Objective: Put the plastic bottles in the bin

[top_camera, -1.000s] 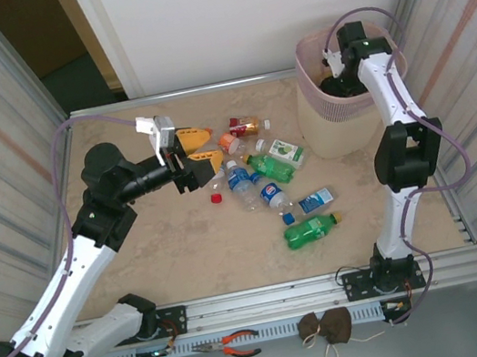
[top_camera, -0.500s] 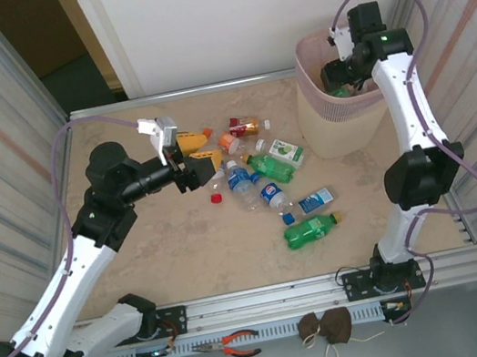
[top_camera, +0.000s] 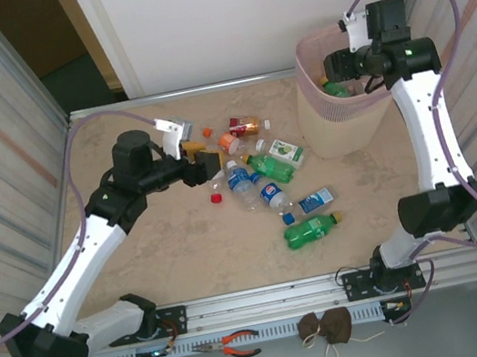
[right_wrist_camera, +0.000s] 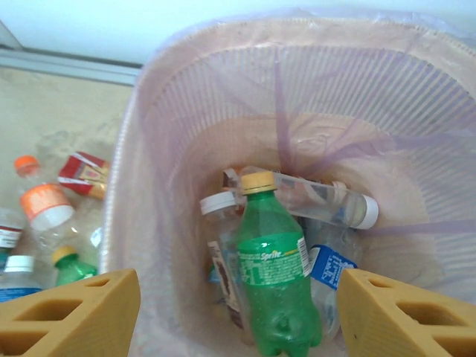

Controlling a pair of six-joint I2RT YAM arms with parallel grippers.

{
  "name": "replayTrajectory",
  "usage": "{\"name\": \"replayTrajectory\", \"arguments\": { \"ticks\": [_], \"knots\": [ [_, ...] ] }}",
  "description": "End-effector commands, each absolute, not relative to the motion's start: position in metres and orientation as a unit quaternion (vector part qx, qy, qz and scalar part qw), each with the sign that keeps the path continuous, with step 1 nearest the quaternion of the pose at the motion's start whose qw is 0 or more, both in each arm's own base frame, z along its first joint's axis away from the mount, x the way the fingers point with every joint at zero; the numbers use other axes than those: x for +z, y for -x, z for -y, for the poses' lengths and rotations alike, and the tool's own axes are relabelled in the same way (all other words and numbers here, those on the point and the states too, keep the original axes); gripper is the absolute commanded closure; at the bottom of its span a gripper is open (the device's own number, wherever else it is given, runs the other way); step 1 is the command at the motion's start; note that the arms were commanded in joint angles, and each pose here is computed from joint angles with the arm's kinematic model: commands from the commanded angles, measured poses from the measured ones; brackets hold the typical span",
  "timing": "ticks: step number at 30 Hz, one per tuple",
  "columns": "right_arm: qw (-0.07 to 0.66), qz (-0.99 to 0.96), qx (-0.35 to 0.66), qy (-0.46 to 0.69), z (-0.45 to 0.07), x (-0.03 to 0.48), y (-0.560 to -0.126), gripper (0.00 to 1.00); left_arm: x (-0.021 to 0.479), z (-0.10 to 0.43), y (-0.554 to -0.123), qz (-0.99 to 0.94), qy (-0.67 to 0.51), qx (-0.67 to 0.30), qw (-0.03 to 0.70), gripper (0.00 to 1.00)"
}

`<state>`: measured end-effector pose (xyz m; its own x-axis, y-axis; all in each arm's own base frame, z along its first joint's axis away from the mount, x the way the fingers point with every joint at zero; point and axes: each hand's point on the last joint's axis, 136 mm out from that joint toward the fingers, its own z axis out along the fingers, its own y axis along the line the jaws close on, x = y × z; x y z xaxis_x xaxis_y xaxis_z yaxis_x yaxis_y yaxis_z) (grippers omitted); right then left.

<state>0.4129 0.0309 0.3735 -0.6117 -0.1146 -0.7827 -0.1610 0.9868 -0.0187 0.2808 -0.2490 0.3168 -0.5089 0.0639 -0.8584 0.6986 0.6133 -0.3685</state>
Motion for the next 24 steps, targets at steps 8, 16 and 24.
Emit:
{"name": "replayTrajectory", "arguments": {
  "ticks": [8,16,24],
  "knots": [
    [0.475,-0.875,0.066,0.072,-0.049,0.388,-0.378,0.33,0.232,0.219,-0.315,-0.895,-0.180,-0.228,0.339,0.34],
    [0.467,-0.879,0.068,0.068,-0.049,0.374,-0.365,0.33,0.154,0.215,-0.319,-0.938,-0.152,-0.191,0.247,0.36],
    [0.463,-0.881,0.073,0.068,-0.050,0.367,-0.361,0.33,0.093,0.215,-0.323,-0.959,-0.135,-0.168,0.183,0.37]
  ]
}}
